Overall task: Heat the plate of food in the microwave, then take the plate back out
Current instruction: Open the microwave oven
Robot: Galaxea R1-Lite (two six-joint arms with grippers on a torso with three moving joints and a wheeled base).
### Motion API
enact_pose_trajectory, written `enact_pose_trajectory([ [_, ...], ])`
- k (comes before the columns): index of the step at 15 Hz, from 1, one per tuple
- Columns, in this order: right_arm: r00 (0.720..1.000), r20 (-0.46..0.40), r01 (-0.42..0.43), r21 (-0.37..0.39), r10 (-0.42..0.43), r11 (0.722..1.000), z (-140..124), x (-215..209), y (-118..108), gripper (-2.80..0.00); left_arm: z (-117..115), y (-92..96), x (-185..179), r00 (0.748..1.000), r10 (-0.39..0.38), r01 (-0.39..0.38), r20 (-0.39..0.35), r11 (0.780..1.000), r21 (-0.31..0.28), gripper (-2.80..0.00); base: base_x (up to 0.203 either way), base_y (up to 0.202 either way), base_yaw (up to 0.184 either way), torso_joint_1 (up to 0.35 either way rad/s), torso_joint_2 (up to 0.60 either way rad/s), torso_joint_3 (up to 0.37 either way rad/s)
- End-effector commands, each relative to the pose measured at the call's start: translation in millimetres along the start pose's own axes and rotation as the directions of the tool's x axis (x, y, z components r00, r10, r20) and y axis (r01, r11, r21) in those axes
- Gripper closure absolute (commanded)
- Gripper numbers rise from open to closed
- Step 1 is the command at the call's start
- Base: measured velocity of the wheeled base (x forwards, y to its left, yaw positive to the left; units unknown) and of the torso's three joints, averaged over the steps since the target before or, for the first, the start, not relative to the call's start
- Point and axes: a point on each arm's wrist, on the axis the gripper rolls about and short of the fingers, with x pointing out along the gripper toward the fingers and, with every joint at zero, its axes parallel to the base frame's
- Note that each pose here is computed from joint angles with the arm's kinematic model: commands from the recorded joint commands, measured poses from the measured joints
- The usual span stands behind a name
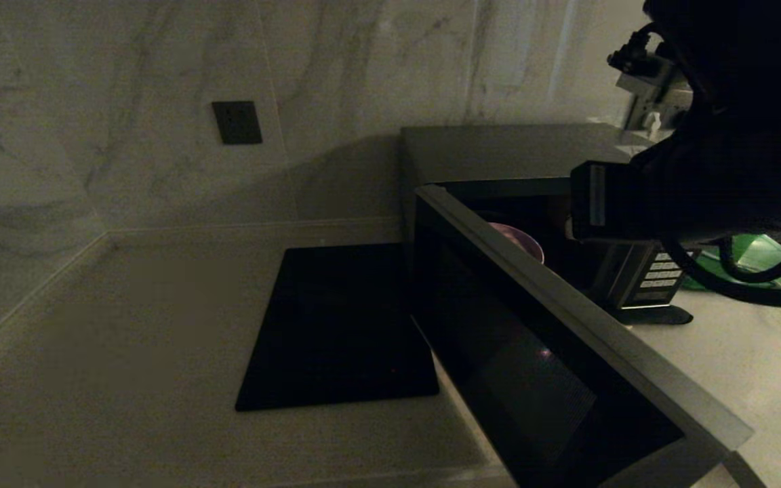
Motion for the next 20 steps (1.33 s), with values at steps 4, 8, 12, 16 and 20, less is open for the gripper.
enact_pose_trajectory([
  [4,0.997,-0.059,0.042,-0.029,-0.044,0.999,-10.6,9.4,-0.6,0.0,0.0,0.0,0.0,1.0,0.001,-0.001,0.001,1.0,-0.001,0.0,0.0,0.0,0.0,0.0,0.0,0.0],
  [8,0.993,-0.119,0.015,-0.025,-0.018,1.0,-15.6,8.0,-0.1,0.0,0.0,0.0,0.0,1.0,0.001,-0.001,0.001,1.0,-0.001,0.0,0.0,0.0,0.0,0.0,0.0,0.0],
  [12,0.989,-0.139,-0.047,-0.024,0.044,0.999,-20.1,0.2,7.6,0.0,0.0,0.0,0.0,1.0,0.001,-0.001,0.001,1.0,-0.001,0.0,0.0,0.0,0.0,0.0,0.0,0.0],
  [16,0.982,-0.165,-0.099,-0.015,0.095,0.995,-24.5,-4.1,15.0,0.0,0.0,0.0,0.0,1.0,0.0,0.0,0.001,1.0,-0.001,0.0,0.0,0.0,0.0,0.0,0.0,0.0],
  [20,0.977,-0.184,-0.116,-0.012,0.112,0.993,-26.5,-2.9,18.5,0.0,0.0,0.0,0.0,1.0,0.002,-0.002,0.001,1.0,-0.001,0.0,0.0,0.0,0.0,0.0,0.0,0.0],
])
